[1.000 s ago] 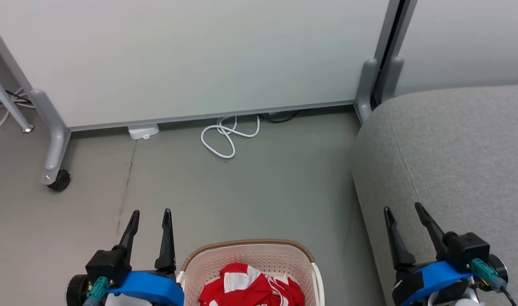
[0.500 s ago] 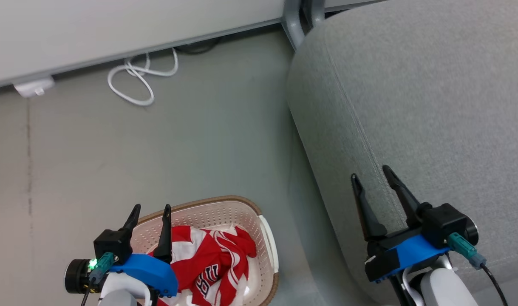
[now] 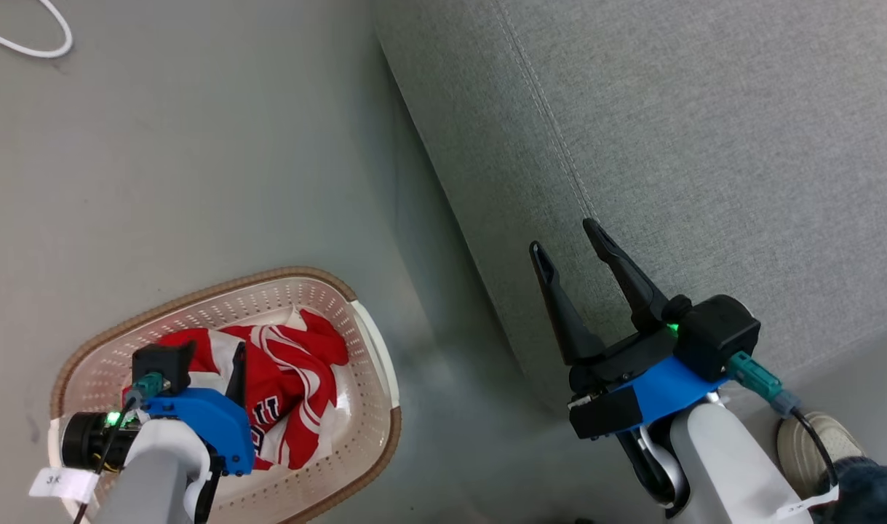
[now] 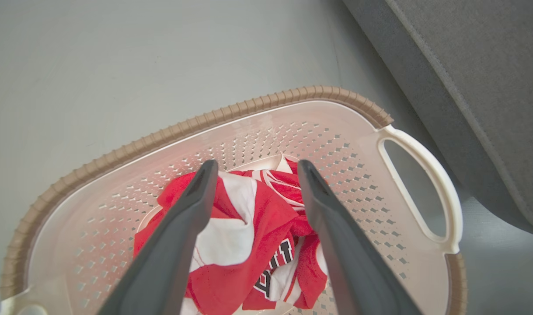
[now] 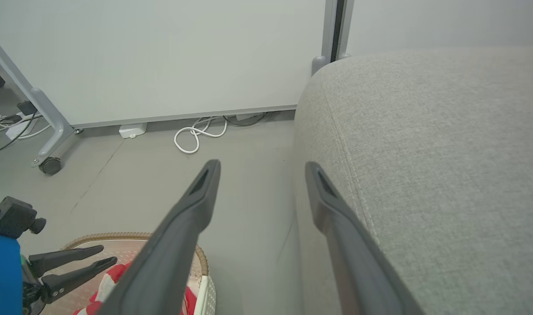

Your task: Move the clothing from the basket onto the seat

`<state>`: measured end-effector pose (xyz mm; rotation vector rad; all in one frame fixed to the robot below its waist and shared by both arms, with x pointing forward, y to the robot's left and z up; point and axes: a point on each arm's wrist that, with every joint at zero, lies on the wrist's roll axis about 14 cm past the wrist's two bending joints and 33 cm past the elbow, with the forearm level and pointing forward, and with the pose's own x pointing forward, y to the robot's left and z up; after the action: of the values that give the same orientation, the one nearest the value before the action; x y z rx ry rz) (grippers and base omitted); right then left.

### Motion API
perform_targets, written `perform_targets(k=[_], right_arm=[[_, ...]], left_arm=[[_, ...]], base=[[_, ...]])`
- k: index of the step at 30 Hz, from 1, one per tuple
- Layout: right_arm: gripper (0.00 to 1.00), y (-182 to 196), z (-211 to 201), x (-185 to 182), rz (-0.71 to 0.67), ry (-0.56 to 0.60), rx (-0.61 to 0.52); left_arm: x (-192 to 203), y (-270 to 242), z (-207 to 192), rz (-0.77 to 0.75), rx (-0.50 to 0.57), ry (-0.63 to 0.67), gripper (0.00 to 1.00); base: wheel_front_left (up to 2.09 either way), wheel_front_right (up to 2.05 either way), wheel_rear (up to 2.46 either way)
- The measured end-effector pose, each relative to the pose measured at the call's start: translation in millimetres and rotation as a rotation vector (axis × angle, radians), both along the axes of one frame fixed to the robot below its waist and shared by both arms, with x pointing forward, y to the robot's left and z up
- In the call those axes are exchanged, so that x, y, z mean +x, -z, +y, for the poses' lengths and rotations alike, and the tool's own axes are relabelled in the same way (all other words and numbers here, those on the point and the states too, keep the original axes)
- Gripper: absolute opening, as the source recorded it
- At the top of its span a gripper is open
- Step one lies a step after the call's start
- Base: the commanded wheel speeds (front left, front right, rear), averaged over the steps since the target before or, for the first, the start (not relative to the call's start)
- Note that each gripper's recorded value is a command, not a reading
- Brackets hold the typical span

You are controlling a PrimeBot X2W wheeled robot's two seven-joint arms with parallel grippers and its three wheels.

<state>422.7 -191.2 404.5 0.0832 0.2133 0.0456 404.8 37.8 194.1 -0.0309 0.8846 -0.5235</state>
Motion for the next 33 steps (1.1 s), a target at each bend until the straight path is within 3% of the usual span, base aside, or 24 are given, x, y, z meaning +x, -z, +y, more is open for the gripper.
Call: perform_targets(k=[13,24,25,26,27,28,33], right_arm=[[1.00,23.2,-18.1,14.0,0.042,0.050,0.013],[1.00,40.0,-16.9,20.1,0.073,0.050,0.032],[1.00,40.6,-16.9,20.1,0.074,0.051,0.035],[1.00,41.3,-17.0,19.9,0.076,0.052,0.036],[1.00,41.8,-17.1,19.9,0.077,0.053,0.036],[1.00,42.0,-17.3,19.9,0.078,0.053,0.036],[1.00,41.6,-19.0,20.4,0.076,0.059,0.037]], left_arm=[[-14.9,79.2,20.3,0.237,0.168,0.056,1.00],[-39.1,112.5,39.6,0.420,0.288,0.083,1.00],[-40.6,113.4,38.6,0.433,0.287,0.091,0.88],[-41.1,113.9,37.2,0.442,0.285,0.096,0.65],[-41.9,114.4,35.8,0.452,0.283,0.103,0.16],[-42.2,114.6,34.7,0.456,0.280,0.107,0.00],[-47.0,114.1,30.8,0.493,0.264,0.113,0.00]], base=[[0.00,0.00,0.00],[0.00,0.00,0.00],[0.00,0.00,0.00],[0.00,0.00,0.00],[0.00,0.00,0.00],[0.00,0.00,0.00],[0.00,0.00,0.00]])
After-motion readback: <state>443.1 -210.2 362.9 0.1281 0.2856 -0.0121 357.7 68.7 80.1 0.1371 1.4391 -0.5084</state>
